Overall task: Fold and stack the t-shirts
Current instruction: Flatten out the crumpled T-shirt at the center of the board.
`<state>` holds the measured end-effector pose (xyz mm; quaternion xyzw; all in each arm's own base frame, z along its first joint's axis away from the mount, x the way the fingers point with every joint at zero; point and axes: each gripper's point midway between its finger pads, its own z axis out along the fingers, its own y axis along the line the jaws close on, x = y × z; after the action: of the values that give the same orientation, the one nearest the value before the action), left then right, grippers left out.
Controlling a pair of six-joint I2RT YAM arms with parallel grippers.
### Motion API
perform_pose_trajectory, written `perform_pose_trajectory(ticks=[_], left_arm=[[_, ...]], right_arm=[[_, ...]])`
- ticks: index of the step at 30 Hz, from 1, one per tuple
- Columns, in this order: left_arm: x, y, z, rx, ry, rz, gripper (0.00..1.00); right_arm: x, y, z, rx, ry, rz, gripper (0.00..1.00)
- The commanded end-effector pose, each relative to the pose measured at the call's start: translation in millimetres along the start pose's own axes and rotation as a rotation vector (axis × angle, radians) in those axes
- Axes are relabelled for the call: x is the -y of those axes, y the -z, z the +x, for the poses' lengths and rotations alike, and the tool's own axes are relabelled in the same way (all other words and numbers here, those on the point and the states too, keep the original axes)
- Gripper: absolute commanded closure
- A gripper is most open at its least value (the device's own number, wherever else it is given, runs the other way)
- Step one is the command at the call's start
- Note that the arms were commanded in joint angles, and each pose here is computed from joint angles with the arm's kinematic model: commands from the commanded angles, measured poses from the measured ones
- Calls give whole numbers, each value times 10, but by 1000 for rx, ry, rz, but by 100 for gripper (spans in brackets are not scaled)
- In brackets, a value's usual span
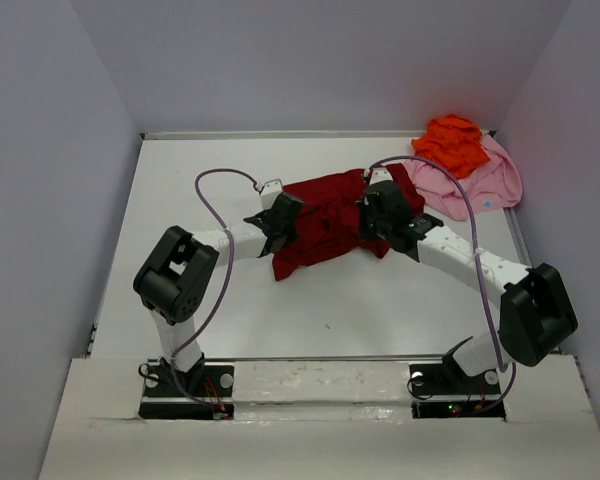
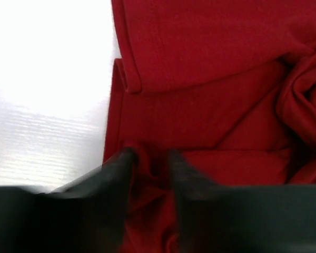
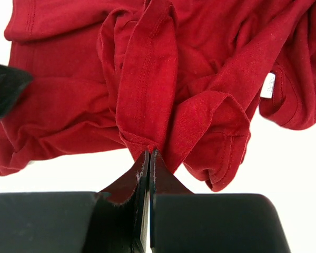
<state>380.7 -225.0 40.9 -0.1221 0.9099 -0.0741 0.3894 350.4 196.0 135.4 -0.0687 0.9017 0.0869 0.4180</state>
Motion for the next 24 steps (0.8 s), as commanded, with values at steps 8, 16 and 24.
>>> perform_pose_trajectory(ticks=[8, 16, 24], left_arm=[[79, 560, -604, 129, -37, 38, 100], [125, 1478, -1471, 282, -132, 69, 100], [-277, 2119, -1955, 451, -144, -30, 100]], right_arm=[[-15, -11, -109, 49, -14, 4, 100], [116, 46, -202, 91, -36, 77, 100], [301, 263, -415, 193, -79, 162, 100]])
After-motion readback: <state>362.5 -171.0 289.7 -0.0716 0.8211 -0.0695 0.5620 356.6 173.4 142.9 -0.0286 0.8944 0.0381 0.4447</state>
